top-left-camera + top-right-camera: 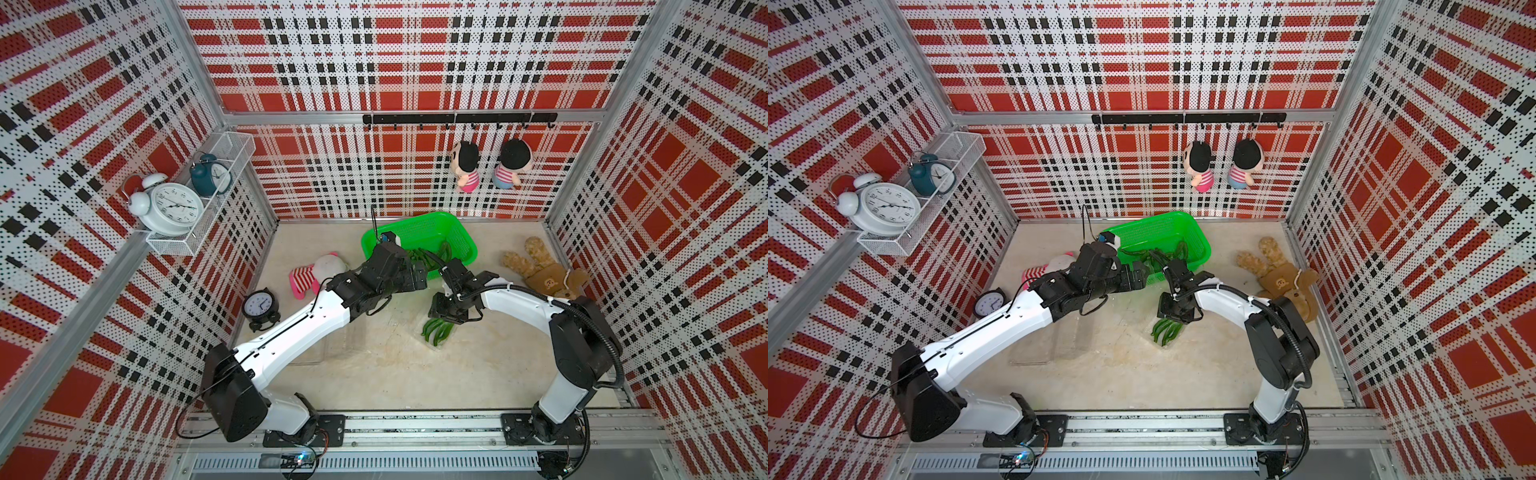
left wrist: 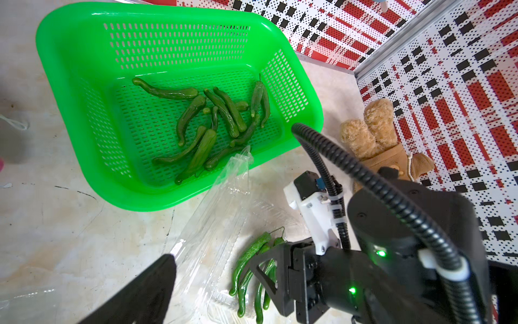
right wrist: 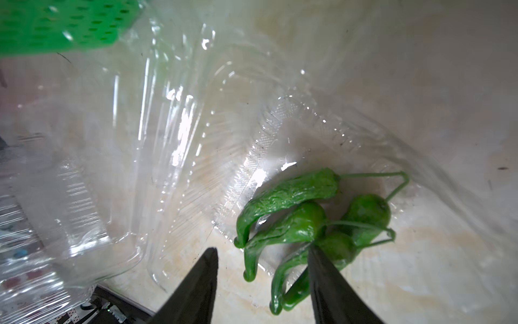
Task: Take small green peppers out of containers
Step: Pick up the green pepper from the packing box.
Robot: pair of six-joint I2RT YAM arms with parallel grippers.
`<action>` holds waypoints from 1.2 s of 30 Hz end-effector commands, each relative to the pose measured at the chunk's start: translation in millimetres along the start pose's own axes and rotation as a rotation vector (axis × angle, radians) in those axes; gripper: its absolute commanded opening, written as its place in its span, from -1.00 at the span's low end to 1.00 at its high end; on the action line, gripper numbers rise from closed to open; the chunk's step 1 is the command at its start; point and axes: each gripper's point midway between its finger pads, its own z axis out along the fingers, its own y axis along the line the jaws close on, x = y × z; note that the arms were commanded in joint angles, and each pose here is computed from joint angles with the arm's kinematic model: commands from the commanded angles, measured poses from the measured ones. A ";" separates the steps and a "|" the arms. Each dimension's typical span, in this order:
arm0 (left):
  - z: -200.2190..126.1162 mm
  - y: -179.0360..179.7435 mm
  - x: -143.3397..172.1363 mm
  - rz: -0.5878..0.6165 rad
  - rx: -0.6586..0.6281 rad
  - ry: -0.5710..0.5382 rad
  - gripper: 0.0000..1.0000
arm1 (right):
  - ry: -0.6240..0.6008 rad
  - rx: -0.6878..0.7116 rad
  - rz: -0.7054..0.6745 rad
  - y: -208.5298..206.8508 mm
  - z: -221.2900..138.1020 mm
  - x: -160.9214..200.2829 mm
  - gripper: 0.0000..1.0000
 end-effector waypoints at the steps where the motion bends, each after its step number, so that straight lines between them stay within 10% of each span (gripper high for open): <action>1: -8.9 3.7 -5.6 -0.005 0.001 -0.026 1.00 | 0.020 0.049 -0.006 -6.6 8.5 4.5 0.06; 36: -9.0 25.1 -14.8 0.010 -0.021 -0.024 1.00 | -0.020 0.061 0.031 1.6 5.9 -9.0 -0.70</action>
